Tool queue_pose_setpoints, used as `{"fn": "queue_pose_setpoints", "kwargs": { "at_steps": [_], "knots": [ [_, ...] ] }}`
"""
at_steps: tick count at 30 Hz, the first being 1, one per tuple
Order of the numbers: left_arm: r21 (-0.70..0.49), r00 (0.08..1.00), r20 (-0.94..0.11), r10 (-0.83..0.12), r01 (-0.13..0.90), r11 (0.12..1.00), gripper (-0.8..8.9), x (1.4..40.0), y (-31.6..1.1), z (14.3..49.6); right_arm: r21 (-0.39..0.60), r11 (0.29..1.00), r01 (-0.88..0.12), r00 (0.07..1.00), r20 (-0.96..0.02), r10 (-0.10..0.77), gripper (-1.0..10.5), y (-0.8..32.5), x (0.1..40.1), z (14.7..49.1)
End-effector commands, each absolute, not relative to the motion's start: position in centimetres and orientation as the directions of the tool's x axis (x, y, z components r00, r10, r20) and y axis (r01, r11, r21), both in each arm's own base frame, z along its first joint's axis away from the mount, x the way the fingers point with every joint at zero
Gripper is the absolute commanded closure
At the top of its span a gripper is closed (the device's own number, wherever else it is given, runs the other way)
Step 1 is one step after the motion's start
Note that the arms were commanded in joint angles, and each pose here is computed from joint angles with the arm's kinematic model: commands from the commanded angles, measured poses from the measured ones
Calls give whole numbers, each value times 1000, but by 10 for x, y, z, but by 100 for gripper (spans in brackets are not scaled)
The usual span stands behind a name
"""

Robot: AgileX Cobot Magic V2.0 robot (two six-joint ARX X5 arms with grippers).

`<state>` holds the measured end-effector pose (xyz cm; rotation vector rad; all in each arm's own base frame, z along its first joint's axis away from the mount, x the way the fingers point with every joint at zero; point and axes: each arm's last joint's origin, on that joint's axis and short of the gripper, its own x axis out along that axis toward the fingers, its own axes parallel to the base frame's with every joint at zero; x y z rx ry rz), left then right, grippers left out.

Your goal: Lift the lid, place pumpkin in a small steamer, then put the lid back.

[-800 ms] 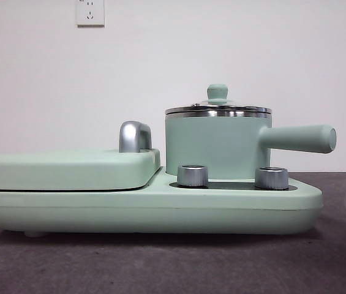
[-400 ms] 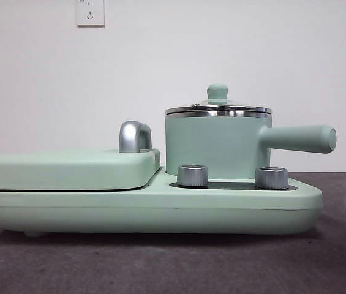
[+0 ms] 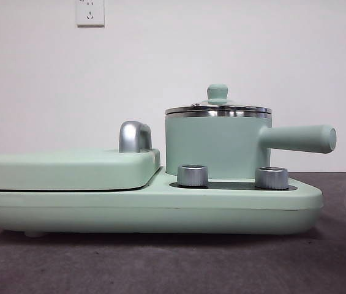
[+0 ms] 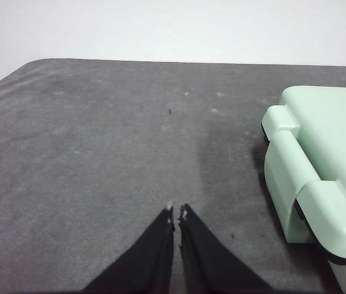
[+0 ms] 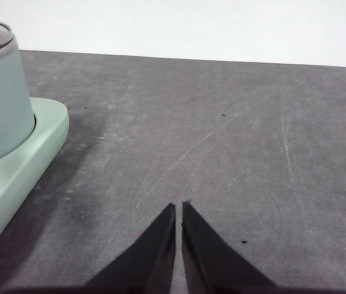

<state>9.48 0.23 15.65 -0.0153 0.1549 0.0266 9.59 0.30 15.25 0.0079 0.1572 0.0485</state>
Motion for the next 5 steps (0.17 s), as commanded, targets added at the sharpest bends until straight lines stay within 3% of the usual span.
{"fn": "queue_pose_setpoints", "kwargs": {
  "at_steps": [1, 5],
  "knots": [
    [-1, 984, -176, 28, -28, 1000, 794, 96, 3, 150, 23, 999, -44, 988, -145, 47, 930, 3, 96, 153],
    [-1, 984, -176, 28, -28, 1000, 794, 96, 3, 150, 23, 999, -44, 988, -145, 47, 931, 3, 96, 153]
  ]
}}
